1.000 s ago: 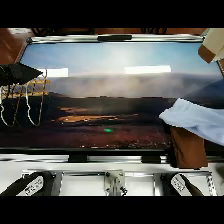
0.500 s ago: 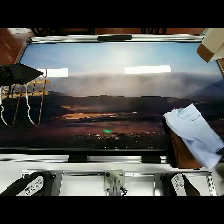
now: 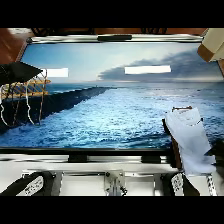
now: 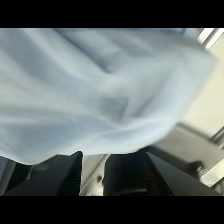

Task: Fold the shirts.

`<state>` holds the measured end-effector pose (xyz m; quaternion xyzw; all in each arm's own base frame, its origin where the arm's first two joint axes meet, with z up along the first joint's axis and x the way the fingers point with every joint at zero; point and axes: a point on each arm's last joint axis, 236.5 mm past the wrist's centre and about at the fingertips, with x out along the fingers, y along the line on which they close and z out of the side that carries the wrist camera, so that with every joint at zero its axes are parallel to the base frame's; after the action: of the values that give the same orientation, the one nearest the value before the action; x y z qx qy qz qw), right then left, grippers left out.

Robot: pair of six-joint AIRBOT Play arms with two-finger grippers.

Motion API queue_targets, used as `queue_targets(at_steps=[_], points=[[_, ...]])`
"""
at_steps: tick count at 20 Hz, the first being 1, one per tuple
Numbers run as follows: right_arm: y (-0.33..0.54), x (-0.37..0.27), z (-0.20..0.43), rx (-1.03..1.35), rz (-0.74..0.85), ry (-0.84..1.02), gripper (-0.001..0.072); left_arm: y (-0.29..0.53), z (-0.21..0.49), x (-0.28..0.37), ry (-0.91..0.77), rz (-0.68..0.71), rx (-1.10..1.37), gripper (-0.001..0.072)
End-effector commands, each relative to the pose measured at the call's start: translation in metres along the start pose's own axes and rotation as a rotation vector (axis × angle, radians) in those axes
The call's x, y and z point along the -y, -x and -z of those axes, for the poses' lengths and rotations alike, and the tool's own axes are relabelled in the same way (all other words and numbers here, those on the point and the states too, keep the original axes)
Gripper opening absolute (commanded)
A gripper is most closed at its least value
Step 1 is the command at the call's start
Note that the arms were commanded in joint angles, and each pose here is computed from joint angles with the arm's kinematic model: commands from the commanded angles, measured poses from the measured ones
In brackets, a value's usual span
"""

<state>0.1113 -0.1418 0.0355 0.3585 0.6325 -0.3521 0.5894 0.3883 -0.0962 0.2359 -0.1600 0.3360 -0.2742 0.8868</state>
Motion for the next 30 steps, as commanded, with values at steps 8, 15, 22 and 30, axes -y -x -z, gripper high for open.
queue_targets(at_steps=[8, 15, 22, 30], points=[[0.168, -0.204, -0.040, 0.555, -0.341, 0.603, 0.0498, -0.078, 0.081, -0.062, -0.265, -0.635, -0.486, 0.0110], [0.062, -0.303, 0.075, 0.226, -0.151, 0.982, 0.0665, -0.126, 0.142, -0.028, -0.165, -0.556, -0.638, 0.0715], [0.039, -0.307, 0.084, 0.170, -0.090, 1.050, 0.0665, -0.127, 0.141, -0.028, -0.169, -0.554, -0.637, 0.0715], [0.039, -0.307, 0.084, 0.170, -0.090, 1.051, 0.0665, -0.121, 0.146, -0.031, -0.207, -0.552, -0.681, 0.0715]])
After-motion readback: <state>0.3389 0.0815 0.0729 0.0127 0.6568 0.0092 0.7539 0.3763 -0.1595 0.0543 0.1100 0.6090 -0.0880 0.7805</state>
